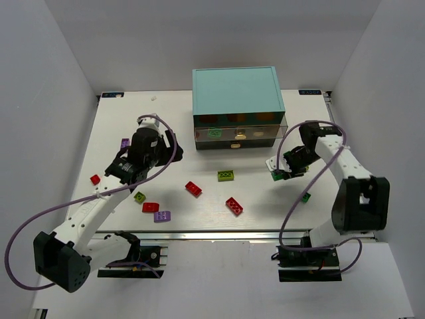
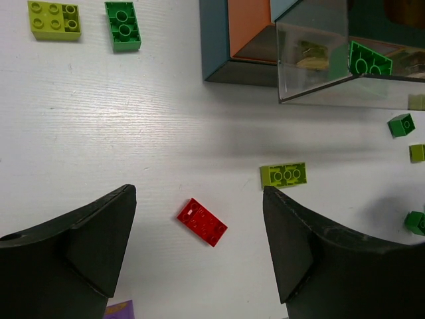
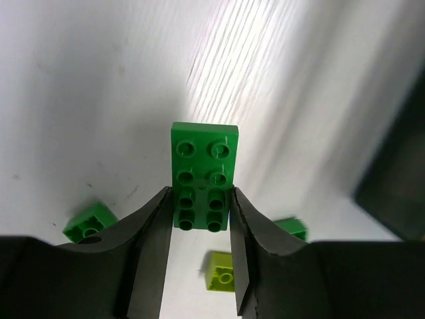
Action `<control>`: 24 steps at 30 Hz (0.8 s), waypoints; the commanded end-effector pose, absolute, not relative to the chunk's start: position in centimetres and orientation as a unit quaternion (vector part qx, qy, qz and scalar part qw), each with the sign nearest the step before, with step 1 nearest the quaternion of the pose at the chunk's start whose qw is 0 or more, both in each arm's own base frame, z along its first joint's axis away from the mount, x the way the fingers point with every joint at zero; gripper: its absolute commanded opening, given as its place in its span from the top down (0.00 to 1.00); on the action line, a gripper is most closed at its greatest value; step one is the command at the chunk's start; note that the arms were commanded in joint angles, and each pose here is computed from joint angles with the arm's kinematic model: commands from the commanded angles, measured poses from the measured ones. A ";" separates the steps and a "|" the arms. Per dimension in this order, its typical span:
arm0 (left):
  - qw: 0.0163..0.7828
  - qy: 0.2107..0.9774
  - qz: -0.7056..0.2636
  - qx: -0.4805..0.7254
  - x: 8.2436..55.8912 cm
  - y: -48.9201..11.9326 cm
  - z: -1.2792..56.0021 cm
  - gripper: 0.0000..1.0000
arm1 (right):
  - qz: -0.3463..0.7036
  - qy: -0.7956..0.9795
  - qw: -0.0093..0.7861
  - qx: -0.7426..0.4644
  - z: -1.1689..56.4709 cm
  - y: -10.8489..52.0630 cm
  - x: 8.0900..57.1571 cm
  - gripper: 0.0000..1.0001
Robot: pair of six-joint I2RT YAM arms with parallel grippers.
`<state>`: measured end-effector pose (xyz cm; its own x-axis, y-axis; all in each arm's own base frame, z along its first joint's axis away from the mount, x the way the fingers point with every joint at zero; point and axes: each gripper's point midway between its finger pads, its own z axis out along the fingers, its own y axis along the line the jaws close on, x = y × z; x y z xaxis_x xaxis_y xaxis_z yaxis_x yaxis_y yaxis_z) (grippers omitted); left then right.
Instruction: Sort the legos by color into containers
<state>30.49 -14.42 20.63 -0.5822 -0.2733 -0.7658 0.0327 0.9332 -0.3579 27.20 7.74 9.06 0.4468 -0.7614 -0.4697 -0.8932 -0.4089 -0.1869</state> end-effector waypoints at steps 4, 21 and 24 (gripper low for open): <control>0.457 0.869 -0.172 -0.079 31.7 -14.5 21.0 0.13 | 0.222 0.447 0.315 -0.807 17.2 13.4 22.9 0.96; 0.459 0.865 -0.183 -0.085 32.5 -14.2 21.6 0.13 | 0.166 0.546 0.572 -0.588 35.7 23.0 36.2 0.97; 0.460 0.864 -0.183 -0.088 32.4 -14.1 21.6 0.13 | 0.124 0.559 0.577 -0.582 35.3 23.1 38.9 0.95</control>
